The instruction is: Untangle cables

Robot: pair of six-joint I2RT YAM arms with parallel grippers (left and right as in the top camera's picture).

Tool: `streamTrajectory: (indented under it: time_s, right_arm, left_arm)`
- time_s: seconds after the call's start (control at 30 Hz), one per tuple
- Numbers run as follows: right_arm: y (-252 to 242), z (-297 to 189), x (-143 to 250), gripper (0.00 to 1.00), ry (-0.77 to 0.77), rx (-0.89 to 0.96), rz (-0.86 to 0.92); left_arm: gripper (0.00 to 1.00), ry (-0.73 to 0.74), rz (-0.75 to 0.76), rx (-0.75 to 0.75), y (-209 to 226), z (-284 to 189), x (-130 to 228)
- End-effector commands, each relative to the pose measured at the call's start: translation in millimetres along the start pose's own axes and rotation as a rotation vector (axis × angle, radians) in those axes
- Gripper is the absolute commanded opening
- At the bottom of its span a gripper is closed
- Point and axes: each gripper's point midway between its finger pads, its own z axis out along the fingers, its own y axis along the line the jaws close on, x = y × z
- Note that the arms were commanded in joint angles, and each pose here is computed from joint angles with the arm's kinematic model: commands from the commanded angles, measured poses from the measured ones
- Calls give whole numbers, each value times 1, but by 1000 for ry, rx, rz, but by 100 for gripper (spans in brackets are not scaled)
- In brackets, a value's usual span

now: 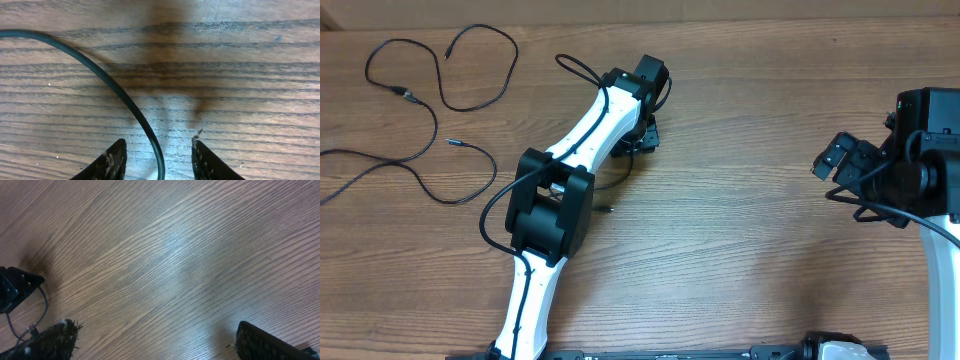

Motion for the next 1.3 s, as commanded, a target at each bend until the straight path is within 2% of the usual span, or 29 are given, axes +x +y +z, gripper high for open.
streamTrajectory:
  time_s: [0.0,0.1,0.3,0.43,0.57,0.67,0.83,1.07,1.27]
  right_arm:
    - [-2,-2,-3,100,-14,7,-1]
    - [-2,-2,-2,100,-14,7,-1]
    - [-2,-2,-3,100,-14,7,-1]
    - [-2,-2,-3,100,-14,7,-1]
    - [-2,-2,-2,100,-14,7,-1]
    - [-2,-2,-2,100,-14,7,-1]
    - [-2,-2,-2,100,-14,7,-1]
    - [-2,-2,-2,100,-14,7,-1]
    - [-2,-2,-2,100,-14,7,-1]
  left_arm:
    - [42,-6,-4,-30,6,5,-2]
    - [43,17,-4,-33,5,15,2]
    - [36,62,4,-45,5,32,11]
    - [4,61,-11,-38,8,29,6]
    - [4,97,-30,-27,13,7,2]
    - [4,107,-44,-22,17,-24,-4]
    - [4,33,-62,28,17,-103,-20]
    - [4,-227,-78,216,17,-230,-39]
    - [4,-416,-84,354,30,-319,-30]
